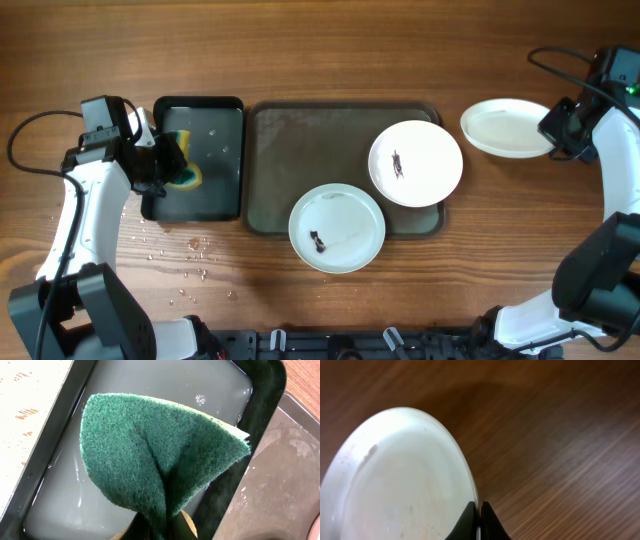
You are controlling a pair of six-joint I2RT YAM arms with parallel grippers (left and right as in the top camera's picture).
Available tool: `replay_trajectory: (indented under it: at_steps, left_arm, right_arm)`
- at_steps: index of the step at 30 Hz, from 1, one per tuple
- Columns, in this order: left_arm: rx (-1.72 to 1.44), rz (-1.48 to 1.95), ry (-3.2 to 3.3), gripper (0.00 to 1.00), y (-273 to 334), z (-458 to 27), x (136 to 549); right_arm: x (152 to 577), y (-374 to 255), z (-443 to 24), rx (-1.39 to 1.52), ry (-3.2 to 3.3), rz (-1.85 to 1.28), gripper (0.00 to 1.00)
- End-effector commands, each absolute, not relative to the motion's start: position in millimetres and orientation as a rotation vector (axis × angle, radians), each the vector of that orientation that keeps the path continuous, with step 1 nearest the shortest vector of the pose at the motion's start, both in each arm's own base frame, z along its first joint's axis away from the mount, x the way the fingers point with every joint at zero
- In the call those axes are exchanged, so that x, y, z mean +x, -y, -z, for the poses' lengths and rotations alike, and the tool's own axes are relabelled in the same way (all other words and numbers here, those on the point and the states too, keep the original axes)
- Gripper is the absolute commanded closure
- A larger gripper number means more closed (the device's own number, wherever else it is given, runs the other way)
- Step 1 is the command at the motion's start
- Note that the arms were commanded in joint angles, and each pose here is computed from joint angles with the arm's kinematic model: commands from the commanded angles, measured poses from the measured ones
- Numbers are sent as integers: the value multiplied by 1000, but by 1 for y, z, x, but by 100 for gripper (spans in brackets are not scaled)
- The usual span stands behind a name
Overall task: Clean dirty plates on tray and stack at the side
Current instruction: 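Carry the plate right and set it on the table beside the tray, then release the plate and move the right gripper to the next plate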
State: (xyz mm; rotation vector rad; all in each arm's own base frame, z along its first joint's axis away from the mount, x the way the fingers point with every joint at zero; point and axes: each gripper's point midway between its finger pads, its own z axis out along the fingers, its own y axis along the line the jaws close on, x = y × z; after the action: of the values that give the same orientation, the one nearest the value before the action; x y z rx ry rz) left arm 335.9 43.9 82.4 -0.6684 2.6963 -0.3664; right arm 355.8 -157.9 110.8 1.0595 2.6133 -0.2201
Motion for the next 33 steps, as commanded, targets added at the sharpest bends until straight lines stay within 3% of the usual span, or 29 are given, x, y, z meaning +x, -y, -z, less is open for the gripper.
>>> replay_trajectory:
  at_steps: [1,17,18,19,21,23,27,33]
  left_arm:
    - [-633,388,-2685,96,-40,-87,336]
    - [-632,388,-2685,96,-40,-87,336]
    - [-633,388,-2685,96,-40,-87,336]
    - [-633,388,-2685,96,-40,-87,336]
    - [-633,388,-2685,96,-40,-87,336]
    - [-633,388,-2685,96,-40,-87,336]
    - [-632,388,-2685,96,-40,-87,336]
    - [-632,388,-2685,96,-40,-87,336]
  right_arm:
    - [339,177,-108,1076,-2592,418,96]
    - [325,155,-65,830,-2776,317,96]
    - [323,154,-65,832,-2786,317,92]
    - [320,153,-64,834,-2800,316,75]
    - [321,146,-63,818,-2813,261,60]
    - [326,136,-62,744,-2836,173,53]
    - [342,112,-71,686,-2822,-10,50]
    - [360,30,-84,285,-2822,-468,50]
